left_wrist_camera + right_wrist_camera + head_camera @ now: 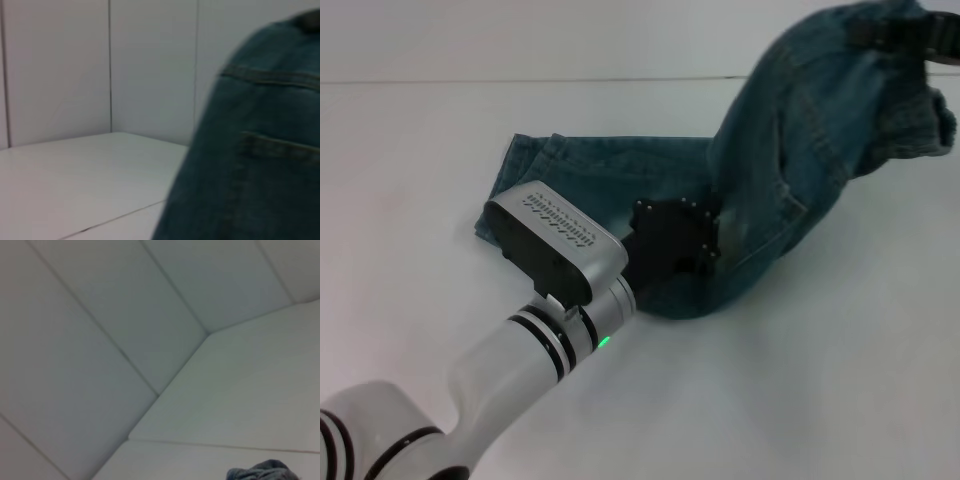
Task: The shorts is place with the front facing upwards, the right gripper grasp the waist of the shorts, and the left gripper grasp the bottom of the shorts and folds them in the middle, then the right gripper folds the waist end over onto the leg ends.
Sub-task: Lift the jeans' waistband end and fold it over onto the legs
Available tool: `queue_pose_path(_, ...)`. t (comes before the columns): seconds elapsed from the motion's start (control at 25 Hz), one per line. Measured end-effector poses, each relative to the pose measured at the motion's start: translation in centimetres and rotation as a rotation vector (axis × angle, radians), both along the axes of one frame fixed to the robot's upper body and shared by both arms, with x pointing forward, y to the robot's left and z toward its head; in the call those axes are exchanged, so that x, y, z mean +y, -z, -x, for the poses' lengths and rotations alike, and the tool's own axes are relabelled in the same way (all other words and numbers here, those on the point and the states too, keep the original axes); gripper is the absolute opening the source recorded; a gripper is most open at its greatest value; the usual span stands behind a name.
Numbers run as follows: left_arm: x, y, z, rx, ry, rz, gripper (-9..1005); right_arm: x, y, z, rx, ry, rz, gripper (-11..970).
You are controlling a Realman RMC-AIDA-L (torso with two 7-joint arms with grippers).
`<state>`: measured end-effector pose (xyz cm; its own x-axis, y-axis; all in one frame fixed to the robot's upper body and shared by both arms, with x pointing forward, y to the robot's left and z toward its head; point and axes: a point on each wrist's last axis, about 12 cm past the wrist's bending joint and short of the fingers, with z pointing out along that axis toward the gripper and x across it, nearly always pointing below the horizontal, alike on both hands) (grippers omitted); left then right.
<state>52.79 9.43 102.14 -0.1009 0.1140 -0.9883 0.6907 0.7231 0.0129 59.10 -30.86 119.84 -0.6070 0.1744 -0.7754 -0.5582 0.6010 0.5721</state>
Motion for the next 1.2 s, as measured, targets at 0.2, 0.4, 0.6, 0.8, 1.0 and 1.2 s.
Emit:
queue_pose_path(0.2, -0.4, 0.1, 0.7, 0.013, 0.002, 0.016, 1, 5.1, -1.6, -3.4, -0.016, -0.114, 0.111, 97)
queue_pose_path(0.4, -0.8, 0.1, 1.1, 0.019, 0.017, 0.027, 1, 10.1, -2.6, -5.8, -0.037, -0.214, 0.222, 96)
queue_pose_path(0.6, -1.4, -0.2, 1.3, 0.017, 0.036, 0.044, 1, 13.9, -2.6, -6.9, -0.042, -0.268, 0.278, 95)
queue_pose_path(0.8, -2.0, -0.3, 1.7, 0.019, 0.068, 0.052, 1, 17.0, -1.7, -7.6, -0.044, -0.298, 0.347, 96)
queue_pose_path(1.0, -2.6, -0.5, 2.1, 0.019, 0.096, 0.062, 0, 18.5, -1.4, -7.9, -0.048, -0.309, 0.372, 96)
queue_pose_path(1.2, -1.9, -0.1, 2.3, 0.036, 0.045, 0.078, 0, 19.0, -0.6, -8.0, -0.047, -0.300, 0.386, 97)
